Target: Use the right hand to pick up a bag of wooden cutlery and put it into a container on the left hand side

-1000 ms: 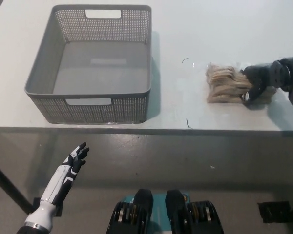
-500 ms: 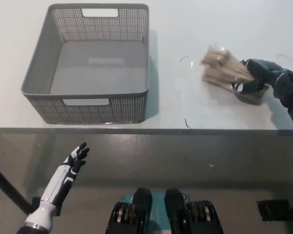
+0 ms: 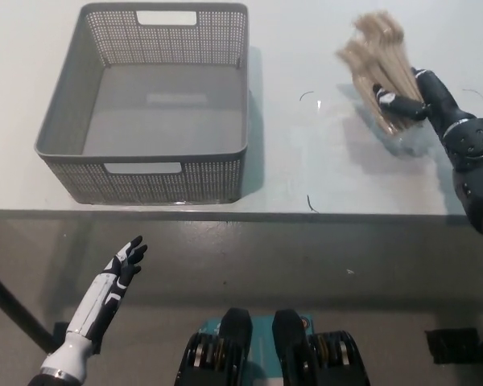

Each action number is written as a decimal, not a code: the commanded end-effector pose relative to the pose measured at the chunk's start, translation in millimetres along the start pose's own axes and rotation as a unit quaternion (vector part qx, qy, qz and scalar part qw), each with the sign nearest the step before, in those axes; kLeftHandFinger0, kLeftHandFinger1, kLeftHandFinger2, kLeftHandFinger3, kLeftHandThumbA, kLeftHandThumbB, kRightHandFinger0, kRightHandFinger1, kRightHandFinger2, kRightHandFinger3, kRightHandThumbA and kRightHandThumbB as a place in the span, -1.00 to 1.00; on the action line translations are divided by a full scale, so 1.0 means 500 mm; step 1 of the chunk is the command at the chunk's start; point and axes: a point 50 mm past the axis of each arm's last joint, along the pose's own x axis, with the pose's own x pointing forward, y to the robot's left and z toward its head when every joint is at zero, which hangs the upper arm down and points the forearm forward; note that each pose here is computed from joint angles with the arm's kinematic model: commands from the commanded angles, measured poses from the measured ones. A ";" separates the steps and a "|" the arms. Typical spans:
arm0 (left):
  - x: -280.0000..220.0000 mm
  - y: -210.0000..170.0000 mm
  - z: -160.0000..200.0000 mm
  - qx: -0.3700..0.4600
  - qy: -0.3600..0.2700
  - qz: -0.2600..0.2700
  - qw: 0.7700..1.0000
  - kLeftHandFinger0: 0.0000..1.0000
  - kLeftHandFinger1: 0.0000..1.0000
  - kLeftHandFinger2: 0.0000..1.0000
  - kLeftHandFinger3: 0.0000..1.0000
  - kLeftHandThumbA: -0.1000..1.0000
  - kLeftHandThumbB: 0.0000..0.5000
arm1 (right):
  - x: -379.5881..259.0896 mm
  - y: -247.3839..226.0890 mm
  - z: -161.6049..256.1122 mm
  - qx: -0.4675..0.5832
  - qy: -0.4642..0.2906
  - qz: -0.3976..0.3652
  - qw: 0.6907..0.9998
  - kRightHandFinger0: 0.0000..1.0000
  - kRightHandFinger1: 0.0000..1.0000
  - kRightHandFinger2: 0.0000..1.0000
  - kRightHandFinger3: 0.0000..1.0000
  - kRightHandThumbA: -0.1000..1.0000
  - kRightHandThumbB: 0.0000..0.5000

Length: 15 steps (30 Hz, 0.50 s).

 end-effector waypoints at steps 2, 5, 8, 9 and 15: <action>0.012 0.025 0.023 0.006 -0.029 0.007 1.000 1.00 1.00 1.00 1.00 1.00 -0.37 | 0.032 -0.062 0.224 0.161 -0.128 -0.066 0.976 -0.89 -0.05 0.53 0.42 -1.00 -0.49; 0.010 0.025 0.020 0.004 -0.029 0.007 1.000 1.00 1.00 1.00 1.00 1.00 -0.38 | 0.034 -0.047 0.242 0.171 -0.134 -0.054 0.975 -0.95 -0.04 0.59 0.51 -1.00 -0.53; 0.011 0.024 0.021 0.005 -0.029 0.006 1.000 1.00 1.00 1.00 1.00 1.00 -0.38 | 0.035 -0.022 0.281 0.152 -0.157 -0.036 0.975 -0.99 -0.01 0.63 0.58 -1.00 -0.55; 0.012 0.024 0.021 0.007 -0.030 0.005 1.000 1.00 1.00 1.00 1.00 1.00 -0.39 | 0.036 -0.009 0.302 0.144 -0.166 -0.027 0.975 -1.00 -0.02 0.63 0.59 -1.00 -0.58; 0.018 0.025 0.026 0.007 -0.032 0.000 0.999 1.00 1.00 1.00 1.00 1.00 -0.35 | 0.031 0.053 0.394 0.110 -0.203 0.003 0.973 -0.96 -0.05 0.53 0.52 -1.00 -0.49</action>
